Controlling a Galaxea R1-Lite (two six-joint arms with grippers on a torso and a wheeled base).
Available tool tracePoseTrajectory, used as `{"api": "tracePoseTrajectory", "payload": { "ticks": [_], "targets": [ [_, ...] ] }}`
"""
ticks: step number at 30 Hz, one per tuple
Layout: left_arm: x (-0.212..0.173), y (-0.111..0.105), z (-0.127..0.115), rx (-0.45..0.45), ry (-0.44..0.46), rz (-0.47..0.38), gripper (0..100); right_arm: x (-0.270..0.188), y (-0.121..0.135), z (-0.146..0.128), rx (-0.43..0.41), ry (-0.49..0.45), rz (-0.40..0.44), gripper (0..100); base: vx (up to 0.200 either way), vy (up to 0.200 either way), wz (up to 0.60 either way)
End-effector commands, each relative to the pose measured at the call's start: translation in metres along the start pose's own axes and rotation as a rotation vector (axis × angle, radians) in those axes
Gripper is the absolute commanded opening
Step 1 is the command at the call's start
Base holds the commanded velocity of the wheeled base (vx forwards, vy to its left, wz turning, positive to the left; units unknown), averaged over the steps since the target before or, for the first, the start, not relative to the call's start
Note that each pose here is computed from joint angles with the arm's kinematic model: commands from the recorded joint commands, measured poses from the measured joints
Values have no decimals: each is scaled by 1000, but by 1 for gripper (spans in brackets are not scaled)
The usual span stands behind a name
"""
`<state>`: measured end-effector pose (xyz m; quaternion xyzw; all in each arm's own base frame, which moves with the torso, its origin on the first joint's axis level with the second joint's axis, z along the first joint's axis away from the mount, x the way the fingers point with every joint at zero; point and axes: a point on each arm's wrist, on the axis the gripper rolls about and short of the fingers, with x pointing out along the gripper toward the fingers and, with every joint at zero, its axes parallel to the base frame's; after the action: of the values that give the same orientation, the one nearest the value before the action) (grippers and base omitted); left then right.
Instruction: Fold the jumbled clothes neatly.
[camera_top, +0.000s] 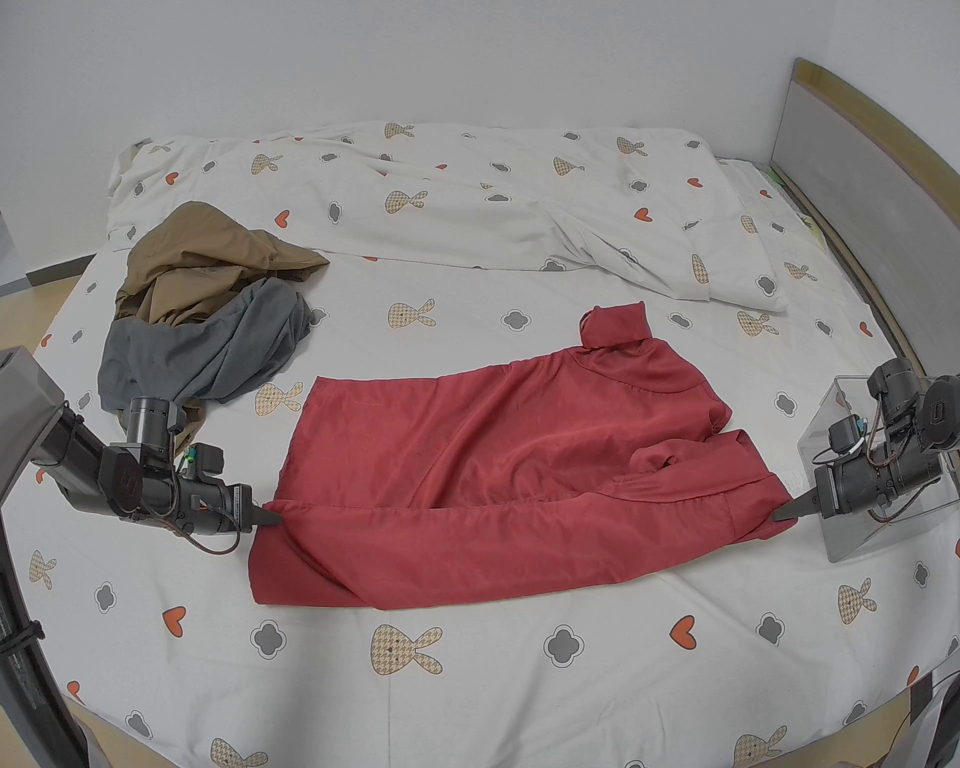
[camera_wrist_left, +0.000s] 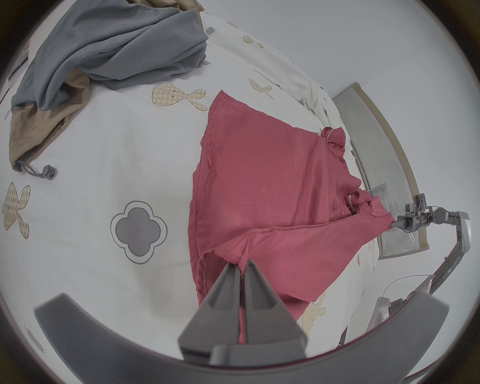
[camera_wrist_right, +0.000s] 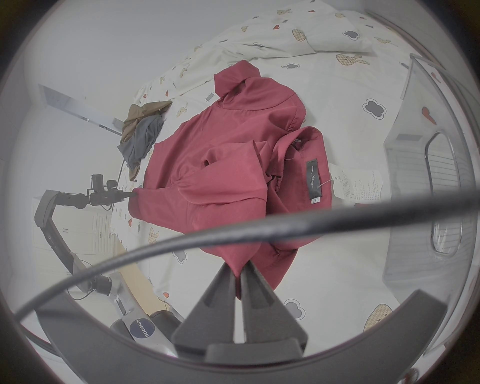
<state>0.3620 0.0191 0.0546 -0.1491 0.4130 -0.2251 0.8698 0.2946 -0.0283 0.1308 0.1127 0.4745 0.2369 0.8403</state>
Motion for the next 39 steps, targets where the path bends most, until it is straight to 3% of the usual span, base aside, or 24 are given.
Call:
{"api": "tracePoseTrajectory", "payload": {
  "ticks": [1, 4, 5, 6, 7, 16, 17, 22, 26, 29, 31, 36, 39],
  "targets": [
    [-1, -5, 1, 7, 0, -3, 0, 1, -1, 0, 2, 2, -2, 0, 0, 0, 0],
    [1, -10, 0, 20, 6, 22, 0, 5, -5, 0, 9, 13, -2, 0, 0, 0, 0],
    [2, -11, 0, 23, 8, 33, 0, 6, -6, 0, 11, 14, -4, 100, 0, 0, 0],
    [3, -11, 0, 23, 9, 45, 0, 6, -7, 0, 13, 17, -5, 100, 0, 0, 0],
    [3, -11, 0, 23, 8, 49, 100, 7, -8, 0, 18, 19, -10, 100, 0, 0, 0],
    [-16, -14, 3, 17, -28, 61, 100, 0, -14, -5, 36, 19, -82, 100, 0, 0, 0],
    [-28, -19, 5, 26, -53, 64, 100, -12, -11, -3, 26, -13, -116, 100, 0, 0, 0],
    [-44, -32, 8, 43, -91, 53, 100, -17, -5, 3, -17, -82, -122, 100, 0, 0, 0],
    [-44, -64, 7, 45, -81, -49, 100, 6, 16, 20, -73, -173, -76, 100, 0, 0, 0],
    [-39, -77, 8, 14, -71, -80, 100, 26, 29, 31, -45, -208, -45, 100, 0, 0, 0],
    [-33, -85, 8, -26, -57, -101, 100, 49, 39, 42, -12, -233, -59, 100, 0, 0, 0],
    [-31, -87, 3, -41, -38, -106, 100, 94, 51, 56, 10, -233, -209, 100, 0, 0, 0],
    [-33, -88, 3, -40, -44, -107, 100, 99, 50, 58, 5, -232, -220, 100, 0, 0, 0]
  ]
}}
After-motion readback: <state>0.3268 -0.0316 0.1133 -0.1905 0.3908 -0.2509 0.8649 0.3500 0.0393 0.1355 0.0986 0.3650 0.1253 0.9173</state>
